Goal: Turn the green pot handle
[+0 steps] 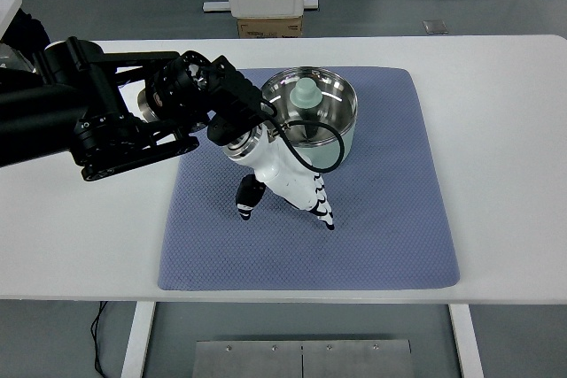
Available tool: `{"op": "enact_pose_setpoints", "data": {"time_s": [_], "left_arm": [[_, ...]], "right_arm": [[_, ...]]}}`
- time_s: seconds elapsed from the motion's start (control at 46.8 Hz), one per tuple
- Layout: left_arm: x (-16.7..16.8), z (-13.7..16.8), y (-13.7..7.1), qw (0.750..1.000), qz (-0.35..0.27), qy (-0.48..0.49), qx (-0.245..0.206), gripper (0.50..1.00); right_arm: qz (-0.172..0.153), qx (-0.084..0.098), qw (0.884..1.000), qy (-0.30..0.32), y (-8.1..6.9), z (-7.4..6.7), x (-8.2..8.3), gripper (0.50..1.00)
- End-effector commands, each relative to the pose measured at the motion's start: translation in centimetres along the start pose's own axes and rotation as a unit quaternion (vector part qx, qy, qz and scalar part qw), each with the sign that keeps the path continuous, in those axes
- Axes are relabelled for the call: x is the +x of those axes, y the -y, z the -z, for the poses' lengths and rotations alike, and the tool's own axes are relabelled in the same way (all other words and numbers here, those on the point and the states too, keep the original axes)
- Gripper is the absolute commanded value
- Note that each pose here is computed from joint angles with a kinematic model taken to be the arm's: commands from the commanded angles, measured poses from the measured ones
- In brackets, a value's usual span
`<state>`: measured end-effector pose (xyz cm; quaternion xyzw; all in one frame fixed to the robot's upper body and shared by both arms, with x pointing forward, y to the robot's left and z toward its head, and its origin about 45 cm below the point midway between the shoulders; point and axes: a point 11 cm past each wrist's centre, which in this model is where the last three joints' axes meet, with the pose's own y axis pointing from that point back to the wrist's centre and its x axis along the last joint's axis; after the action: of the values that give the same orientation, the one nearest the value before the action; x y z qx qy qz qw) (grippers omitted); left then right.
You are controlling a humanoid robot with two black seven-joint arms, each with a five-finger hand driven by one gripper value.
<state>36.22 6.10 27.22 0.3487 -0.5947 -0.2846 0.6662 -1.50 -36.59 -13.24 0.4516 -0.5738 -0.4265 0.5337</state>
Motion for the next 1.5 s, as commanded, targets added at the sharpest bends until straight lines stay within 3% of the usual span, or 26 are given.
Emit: {"op": "enact_pose_setpoints", "data": {"time_s": [0.0, 1.474], "left_arm": [[-0.2, -0.1, 0.0, 1.0, 0.004, 0.001, 0.0, 1.0], [-4.6, 3.1, -4.6, 0.997, 0.042, -0.03, 0.06, 1.0]], "right_arm": [[0.0, 0.0, 1.0, 0.0, 0.0, 0.0, 0.0, 1.0], [0.0, -0.001, 1.0, 0.0, 0.0, 0.0, 0.0, 1.0]]}}
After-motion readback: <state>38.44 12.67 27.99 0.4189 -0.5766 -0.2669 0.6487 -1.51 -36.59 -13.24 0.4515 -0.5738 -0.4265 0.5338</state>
